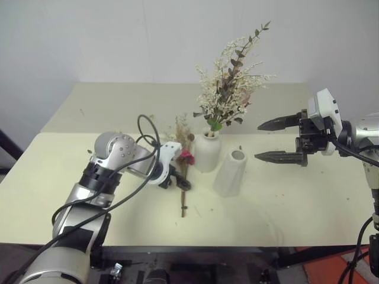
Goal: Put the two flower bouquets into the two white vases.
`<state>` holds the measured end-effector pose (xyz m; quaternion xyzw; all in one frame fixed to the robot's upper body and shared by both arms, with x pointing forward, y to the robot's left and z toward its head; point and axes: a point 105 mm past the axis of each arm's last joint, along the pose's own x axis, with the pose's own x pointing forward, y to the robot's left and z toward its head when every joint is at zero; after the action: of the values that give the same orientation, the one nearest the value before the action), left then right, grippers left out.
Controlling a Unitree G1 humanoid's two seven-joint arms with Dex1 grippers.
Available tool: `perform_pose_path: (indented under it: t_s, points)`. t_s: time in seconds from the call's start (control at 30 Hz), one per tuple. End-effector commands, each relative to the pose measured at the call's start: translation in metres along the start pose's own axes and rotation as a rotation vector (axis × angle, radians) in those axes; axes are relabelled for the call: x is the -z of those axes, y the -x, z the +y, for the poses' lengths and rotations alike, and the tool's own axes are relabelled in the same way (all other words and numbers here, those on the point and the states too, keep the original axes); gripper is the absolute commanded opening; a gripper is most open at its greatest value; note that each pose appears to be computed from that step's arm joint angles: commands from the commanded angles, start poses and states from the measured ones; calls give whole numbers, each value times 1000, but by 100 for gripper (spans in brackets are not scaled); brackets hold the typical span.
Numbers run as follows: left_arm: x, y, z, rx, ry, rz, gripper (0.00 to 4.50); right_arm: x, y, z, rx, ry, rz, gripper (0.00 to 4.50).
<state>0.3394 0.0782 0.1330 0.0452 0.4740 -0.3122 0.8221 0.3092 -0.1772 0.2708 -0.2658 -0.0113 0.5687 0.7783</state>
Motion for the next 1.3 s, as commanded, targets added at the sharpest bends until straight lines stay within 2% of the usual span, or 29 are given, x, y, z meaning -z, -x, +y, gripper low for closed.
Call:
perform_pose_path:
  t_s: [0.03, 0.07, 0.17, 0.37, 0.57, 0.77, 0.87, 0.97, 1.07, 1.2, 1.3]
  points:
    - [-4, -2, -10, 4, -31, 14, 445, -16, 10, 0, 15, 75, -14, 450]
    - [-3, -4, -10, -7, -32, 24, 445, -16, 11, 2, 5, 74, -11, 450]
    - [0, -8, -7, -35, -27, 40, 384, -15, 14, 7, -33, 76, -10, 450]
    - [2, -2, 10, -102, 11, 32, 190, -12, 20, 11, -65, 76, -12, 450]
    - [-1, 18, 45, -223, 111, -37, 3, -6, 20, 7, -52, 54, -11, 450]
    - [-8, 54, 69, -304, 174, -200, 1, 2, 23, 4, 3, 11, -16, 450]
    - [-9, 71, 72, -318, 159, -286, 1, 5, 24, 4, 19, -6, -20, 450]
    - [-15, 94, 69, -347, 101, -463, 1, 8, 26, 5, 38, -25, -19, 450]
    - [-28, 125, 55, -349, 11, -739, 1, 13, 29, 8, 54, -47, -13, 450]
    - [-44, 165, 29, -150, -47, -1049, 1, 21, 31, 11, 79, -84, 5, 450]
    - [-51, 183, 8, -14, -144, -1166, 1, 28, 34, 13, 100, -112, 24, 450]
